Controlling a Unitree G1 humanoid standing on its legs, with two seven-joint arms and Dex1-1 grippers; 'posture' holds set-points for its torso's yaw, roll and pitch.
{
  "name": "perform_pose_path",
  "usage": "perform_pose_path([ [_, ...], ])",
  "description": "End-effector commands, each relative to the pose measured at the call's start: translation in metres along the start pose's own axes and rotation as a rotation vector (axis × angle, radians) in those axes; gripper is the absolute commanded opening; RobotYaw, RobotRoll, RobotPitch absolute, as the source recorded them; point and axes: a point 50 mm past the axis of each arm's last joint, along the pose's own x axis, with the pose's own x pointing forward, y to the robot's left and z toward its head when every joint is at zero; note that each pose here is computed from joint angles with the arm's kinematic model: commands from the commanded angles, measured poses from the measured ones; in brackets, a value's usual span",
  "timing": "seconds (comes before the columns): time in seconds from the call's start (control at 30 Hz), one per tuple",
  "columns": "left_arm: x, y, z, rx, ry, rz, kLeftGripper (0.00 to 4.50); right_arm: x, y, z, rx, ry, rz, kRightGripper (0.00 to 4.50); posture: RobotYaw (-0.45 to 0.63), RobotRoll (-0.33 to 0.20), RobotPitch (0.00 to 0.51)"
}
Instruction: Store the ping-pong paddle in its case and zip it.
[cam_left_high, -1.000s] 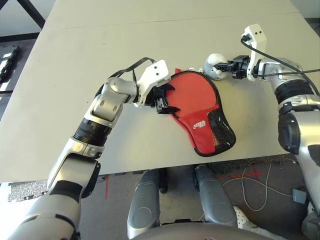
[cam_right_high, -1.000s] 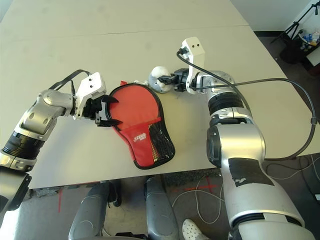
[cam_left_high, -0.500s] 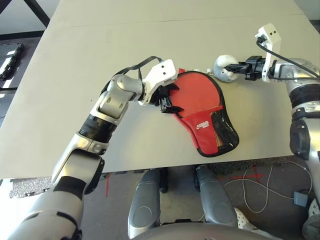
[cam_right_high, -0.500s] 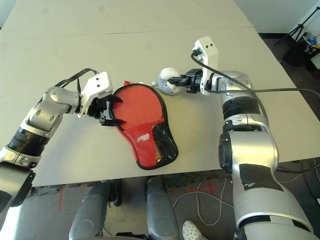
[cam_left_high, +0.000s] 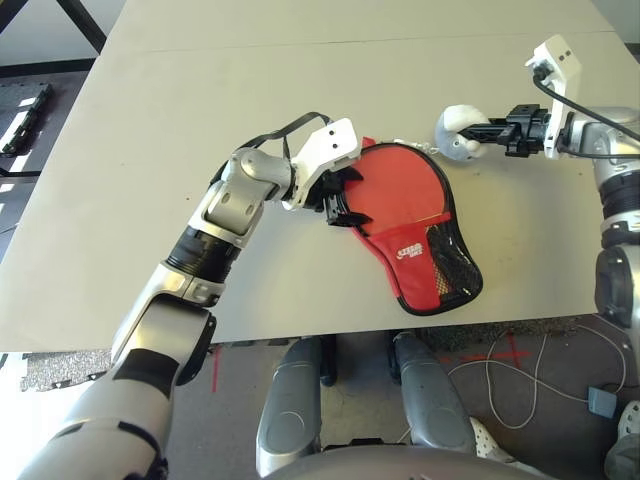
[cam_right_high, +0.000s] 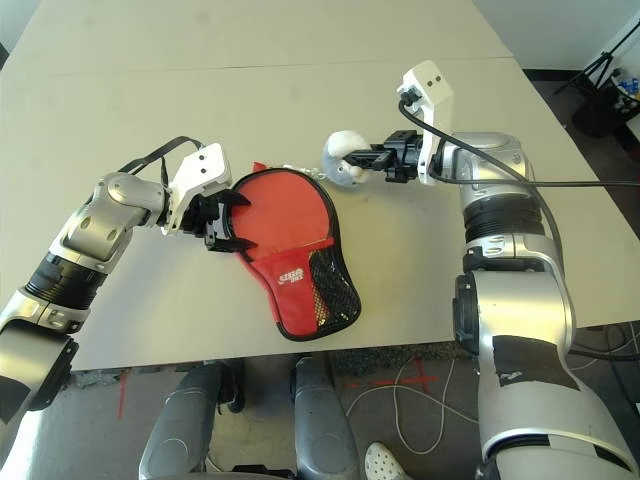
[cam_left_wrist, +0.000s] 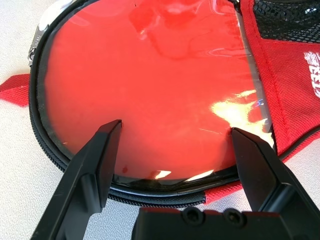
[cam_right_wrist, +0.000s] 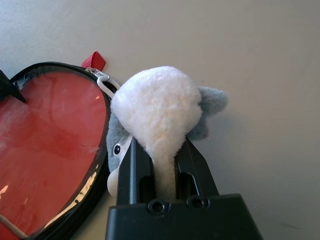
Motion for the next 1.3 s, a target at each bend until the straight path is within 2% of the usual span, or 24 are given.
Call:
perform_pose_path([
  [0.03, 0.026, -0.021, -0.032, -0.066, 0.135, -0.122, 4.5, -0.008, -0.01, -0.014, -0.013, 0.069, -0.104, 0.24, -0.05, 0.0, 0.316],
  [0.27, 0.029, -0.022, -0.03, -0.064, 0.133, -0.132, 4.5, -0.017, -0.025, -0.03, -0.006, 0.12, -0.266, 0.24, -0.06, 0.0, 0.318],
  [0.4, 0.029, -0.023, -0.03, -0.065, 0.132, -0.136, 4.5, -0.023, -0.028, -0.035, 0.004, 0.14, -0.27, 0.23, -0.06, 0.0, 0.318],
  [0.57, 0.03, -0.023, -0.03, -0.066, 0.131, -0.138, 4.5, -0.042, -0.025, -0.039, -0.019, 0.194, -0.131, 0.23, -0.06, 0.0, 0.322],
  [0.73, 0.031, -0.024, -0.03, -0.066, 0.129, -0.142, 4.5, -0.063, -0.02, -0.033, -0.054, 0.213, 0.016, 0.23, -0.07, 0.0, 0.322],
  [1.03, 0.033, -0.023, -0.029, -0.061, 0.123, -0.144, 4.5, -0.085, -0.008, -0.029, -0.095, 0.258, 0.196, 0.23, -0.07, 0.0, 0.322],
  [1.3, 0.033, -0.023, -0.029, -0.061, 0.123, -0.142, 4.5, -0.097, 0.003, -0.036, -0.098, 0.303, 0.273, 0.23, -0.07, 0.0, 0.317],
])
